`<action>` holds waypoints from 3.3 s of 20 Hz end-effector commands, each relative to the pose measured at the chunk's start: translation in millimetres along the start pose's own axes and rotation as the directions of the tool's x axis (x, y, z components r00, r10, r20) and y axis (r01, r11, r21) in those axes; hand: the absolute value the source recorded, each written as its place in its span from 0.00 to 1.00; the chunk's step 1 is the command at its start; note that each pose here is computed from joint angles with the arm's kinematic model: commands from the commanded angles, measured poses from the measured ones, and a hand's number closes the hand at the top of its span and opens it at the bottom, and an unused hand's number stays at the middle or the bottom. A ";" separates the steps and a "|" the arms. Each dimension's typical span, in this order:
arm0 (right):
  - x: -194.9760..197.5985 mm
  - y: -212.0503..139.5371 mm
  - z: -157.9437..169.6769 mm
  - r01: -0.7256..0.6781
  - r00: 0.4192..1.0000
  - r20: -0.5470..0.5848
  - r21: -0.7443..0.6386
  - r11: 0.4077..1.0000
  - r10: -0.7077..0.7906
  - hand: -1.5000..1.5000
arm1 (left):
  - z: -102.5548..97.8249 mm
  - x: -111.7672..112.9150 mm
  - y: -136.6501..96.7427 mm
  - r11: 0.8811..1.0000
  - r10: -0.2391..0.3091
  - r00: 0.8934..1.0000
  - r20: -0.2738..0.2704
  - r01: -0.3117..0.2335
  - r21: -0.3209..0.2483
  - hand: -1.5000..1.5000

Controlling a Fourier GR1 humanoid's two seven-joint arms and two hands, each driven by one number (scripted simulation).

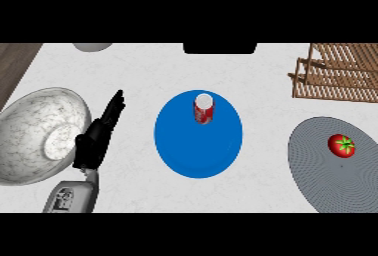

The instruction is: Pick the bell pepper from the placemat and place it in the tiered shelf

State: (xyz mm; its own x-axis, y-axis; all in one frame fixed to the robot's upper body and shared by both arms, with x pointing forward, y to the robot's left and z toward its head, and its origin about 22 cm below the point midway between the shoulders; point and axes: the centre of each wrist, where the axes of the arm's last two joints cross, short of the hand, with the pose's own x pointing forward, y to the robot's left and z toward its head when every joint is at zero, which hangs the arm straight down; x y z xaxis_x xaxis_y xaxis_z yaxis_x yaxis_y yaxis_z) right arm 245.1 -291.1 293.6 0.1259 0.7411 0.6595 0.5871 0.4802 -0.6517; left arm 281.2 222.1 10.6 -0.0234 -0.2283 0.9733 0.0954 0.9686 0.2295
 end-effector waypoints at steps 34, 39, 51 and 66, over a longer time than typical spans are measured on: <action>-63.0 49.4 -153.4 0.106 0.991 0.109 -0.279 0.954 -0.079 1.00 | -5.5 3.1 -22.0 1.000 0.011 1.000 -0.001 -0.011 -0.024 0.50; -82.6 62.6 -166.9 0.138 0.986 0.131 -0.285 0.948 -0.104 1.00 | -2.4 -6.2 -28.6 1.000 -0.005 1.000 0.008 0.005 -0.006 0.50; -142.2 33.2 -178.8 -0.151 0.988 -0.097 -0.379 0.913 0.123 0.00 | -10.5 9.9 -8.8 1.000 -0.005 1.000 0.021 0.005 -0.021 0.50; -145.9 21.6 -183.5 0.136 0.981 -0.084 -0.349 0.927 -0.176 0.00 | 5.8 -1.4 4.1 1.000 -0.010 1.000 0.011 0.011 -0.012 0.50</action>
State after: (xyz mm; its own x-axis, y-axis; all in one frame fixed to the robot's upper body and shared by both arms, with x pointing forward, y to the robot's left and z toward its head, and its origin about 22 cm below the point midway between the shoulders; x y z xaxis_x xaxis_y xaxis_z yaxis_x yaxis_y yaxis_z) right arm 387.4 -474.0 246.0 0.1466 0.6322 0.7608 0.8473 0.3166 -0.4264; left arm 282.9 222.1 14.7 -0.0370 -0.2293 0.9727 0.1063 0.9669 0.2320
